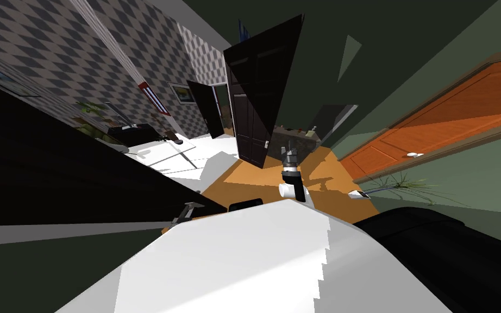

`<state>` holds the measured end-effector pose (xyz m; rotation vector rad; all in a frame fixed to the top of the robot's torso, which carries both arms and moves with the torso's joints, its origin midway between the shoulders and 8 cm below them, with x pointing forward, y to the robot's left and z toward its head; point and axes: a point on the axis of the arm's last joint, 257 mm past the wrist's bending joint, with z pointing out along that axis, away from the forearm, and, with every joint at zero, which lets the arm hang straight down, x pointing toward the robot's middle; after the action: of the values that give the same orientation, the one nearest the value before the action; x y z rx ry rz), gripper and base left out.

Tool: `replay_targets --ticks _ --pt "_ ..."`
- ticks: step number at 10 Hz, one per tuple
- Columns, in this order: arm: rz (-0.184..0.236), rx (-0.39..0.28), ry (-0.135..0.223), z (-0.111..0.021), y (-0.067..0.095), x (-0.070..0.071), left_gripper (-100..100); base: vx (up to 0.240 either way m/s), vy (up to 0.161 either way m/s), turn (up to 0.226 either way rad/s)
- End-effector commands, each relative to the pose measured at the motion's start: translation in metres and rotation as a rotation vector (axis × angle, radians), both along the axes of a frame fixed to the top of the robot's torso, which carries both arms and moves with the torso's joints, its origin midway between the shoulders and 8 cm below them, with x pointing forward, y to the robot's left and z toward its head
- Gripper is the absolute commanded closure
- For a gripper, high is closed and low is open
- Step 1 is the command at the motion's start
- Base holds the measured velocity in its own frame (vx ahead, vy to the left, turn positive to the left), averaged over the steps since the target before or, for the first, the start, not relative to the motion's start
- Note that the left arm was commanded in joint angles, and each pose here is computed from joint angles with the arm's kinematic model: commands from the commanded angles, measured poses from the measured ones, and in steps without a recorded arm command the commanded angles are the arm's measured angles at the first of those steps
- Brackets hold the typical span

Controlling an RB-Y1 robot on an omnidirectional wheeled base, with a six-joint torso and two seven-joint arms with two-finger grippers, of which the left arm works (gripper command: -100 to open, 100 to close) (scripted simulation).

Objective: Pull the door open

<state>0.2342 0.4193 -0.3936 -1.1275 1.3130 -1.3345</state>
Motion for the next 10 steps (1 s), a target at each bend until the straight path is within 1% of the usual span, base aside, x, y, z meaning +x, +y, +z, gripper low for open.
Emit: replay_targets --ticks 1,2,3,4,5,6,7,10 --pt "0.002 0.003 0.008 -0.001 0.001 -0.012 100 -0.084 0.032 -0.020" --pt "0.001 0.004 0.009 -0.001 0.000 -0.019 100 -0.090 0.035 -0.071" --pt "0.001 0.004 0.009 -0.001 0.000 -0.019 100 -0.063 0.016 -0.031" --pt "0.000 0.005 0.010 -0.001 -0.001 -0.033 100 -0.097 0.026 -0.130" --pt "-0.006 0.002 -0.002 0.002 -0.004 -0.029 100 -0.086 0.044 -0.059" --pt "0.000 0.005 0.010 -0.001 -0.001 -0.033 100 -0.033 0.022 -0.004" --pt "0.000 0.005 0.010 -0.001 -0.001 -0.033 100 -0.005 0.003 0.013" --pt "-0.003 0.006 0.011 0.000 -0.004 -0.053 100 -0.060 0.028 -0.096"
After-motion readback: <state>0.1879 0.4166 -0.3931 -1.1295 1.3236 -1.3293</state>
